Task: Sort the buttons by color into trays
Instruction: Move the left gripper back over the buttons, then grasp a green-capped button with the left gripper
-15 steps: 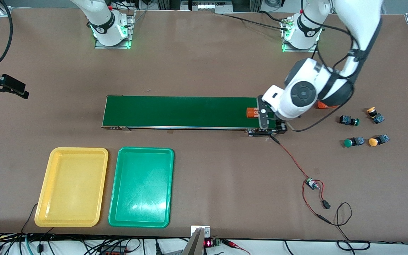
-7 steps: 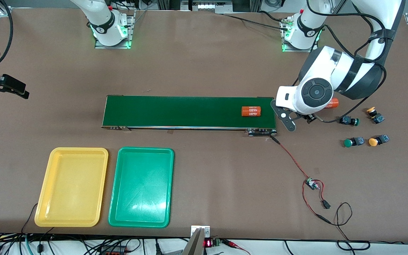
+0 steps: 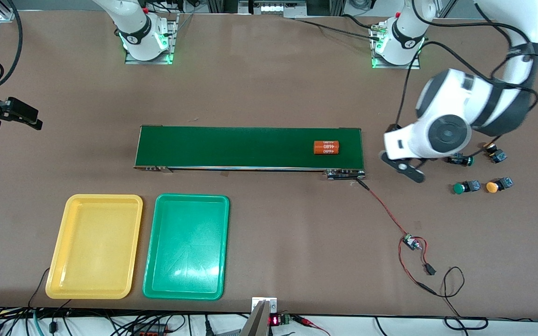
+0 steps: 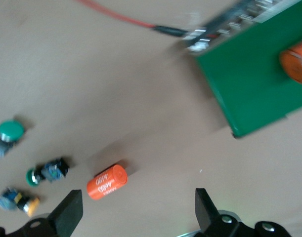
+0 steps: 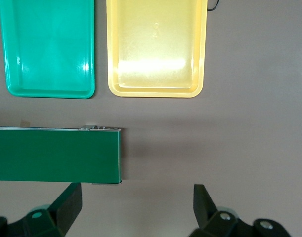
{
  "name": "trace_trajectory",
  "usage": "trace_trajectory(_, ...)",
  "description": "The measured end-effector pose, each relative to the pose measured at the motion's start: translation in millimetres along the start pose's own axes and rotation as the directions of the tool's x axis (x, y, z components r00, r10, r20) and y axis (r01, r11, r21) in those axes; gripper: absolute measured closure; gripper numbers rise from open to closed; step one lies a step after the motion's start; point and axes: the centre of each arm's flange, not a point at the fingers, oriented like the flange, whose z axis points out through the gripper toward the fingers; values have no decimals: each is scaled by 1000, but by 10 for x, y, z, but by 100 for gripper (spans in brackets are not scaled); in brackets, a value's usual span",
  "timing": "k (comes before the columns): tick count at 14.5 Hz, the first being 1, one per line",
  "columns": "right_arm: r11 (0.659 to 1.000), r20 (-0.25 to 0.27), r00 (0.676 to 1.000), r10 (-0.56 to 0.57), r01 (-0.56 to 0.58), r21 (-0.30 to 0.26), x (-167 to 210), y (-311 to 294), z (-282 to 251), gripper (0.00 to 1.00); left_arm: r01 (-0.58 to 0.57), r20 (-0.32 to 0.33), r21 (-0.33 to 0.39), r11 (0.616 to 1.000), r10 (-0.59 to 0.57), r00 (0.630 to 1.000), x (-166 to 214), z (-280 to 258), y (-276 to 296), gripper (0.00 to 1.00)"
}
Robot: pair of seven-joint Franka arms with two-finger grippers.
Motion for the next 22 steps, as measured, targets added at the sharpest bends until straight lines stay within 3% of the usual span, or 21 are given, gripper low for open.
trace_trajectory(4,1000,-4,1000,-3,3,0,-10,-14,-23,0,202,4,-62,977,-202,979,-122,183,-687,0)
trace_trajectory(9,1000,-4,1000,-2,2,-4,-10,-6,-23,0,314,21,-133,940,-314,949,-175,600,-1619,0)
trace_trajectory(12,1000,-4,1000,1,-1,-6,-11,14,-22,0,203,15,-106,973,-202,979,-135,880,-2044,0)
trace_trajectory(15,1000,-4,1000,2,-2,-6,-11,20,-22,0,-21,-58,-64,998,17,998,-74,1002,-2270,0)
trace_trajectory(19,1000,-3,1000,2,-2,-9,-12,24,-20,0,-305,-147,36,952,306,940,-61,1381,-2596,0)
trace_trajectory(22,1000,6,1000,3,-3,-21,-20,40,-1,0,-440,-209,121,890,456,865,-129,1854,-2682,0)
